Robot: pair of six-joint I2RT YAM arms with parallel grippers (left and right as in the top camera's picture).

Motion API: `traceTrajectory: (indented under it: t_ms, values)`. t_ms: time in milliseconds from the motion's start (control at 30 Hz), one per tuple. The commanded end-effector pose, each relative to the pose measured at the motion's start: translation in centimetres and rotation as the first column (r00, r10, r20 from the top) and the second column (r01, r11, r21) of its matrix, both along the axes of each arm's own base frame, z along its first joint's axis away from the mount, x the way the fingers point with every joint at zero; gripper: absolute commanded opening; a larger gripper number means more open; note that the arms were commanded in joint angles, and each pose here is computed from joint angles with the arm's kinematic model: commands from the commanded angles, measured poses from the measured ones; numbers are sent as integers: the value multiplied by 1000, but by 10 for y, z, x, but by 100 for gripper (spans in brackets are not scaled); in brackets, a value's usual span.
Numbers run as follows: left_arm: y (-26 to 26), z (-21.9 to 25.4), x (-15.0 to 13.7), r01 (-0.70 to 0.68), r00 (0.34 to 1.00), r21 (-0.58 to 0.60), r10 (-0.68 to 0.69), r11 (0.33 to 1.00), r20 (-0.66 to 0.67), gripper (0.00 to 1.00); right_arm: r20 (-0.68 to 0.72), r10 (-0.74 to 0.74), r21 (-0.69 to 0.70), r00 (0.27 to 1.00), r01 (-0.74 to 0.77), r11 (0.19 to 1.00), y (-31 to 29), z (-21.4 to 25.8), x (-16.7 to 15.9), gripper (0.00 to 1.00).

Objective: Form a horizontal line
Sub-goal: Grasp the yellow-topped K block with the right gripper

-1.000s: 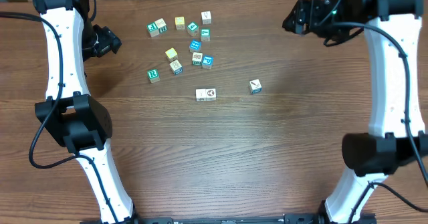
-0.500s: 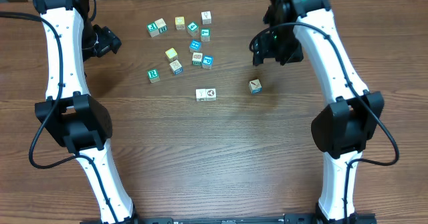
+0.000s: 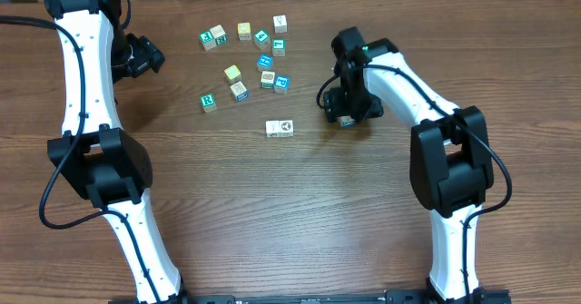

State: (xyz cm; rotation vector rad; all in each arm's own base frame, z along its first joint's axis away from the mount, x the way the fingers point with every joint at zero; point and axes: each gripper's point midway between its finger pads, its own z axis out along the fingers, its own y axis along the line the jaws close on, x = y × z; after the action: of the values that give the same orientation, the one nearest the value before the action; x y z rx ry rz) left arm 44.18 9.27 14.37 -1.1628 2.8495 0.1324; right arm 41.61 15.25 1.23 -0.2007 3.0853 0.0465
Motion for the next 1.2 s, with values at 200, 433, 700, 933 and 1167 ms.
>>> traceTrajectory:
  t_ms: [200,433,700,933,1167]
  values:
    - [-3,2,0,4,1000,2,-4,1000,2,100,18,-5,-19,1000,5,1000,-4,-3,2,100]
    - [-3,2,-1,4,1000,2,-4,1000,1,100,23,-8,-21,1000,8,1000,-5,-2,4,55]
    - [-3,2,0,4,1000,2,-4,1000,2,100,65,-8,-17,998,10,1000,-3,9,16,62]
    - [-3,2,0,4,1000,2,-4,1000,2,100,72,-9,-15,997,10,1000,-2,14,18,49]
    - [-3,2,0,4,1000,2,-4,1000,2,100,72,-9,-15,997,10,1000,-2,18,19,47]
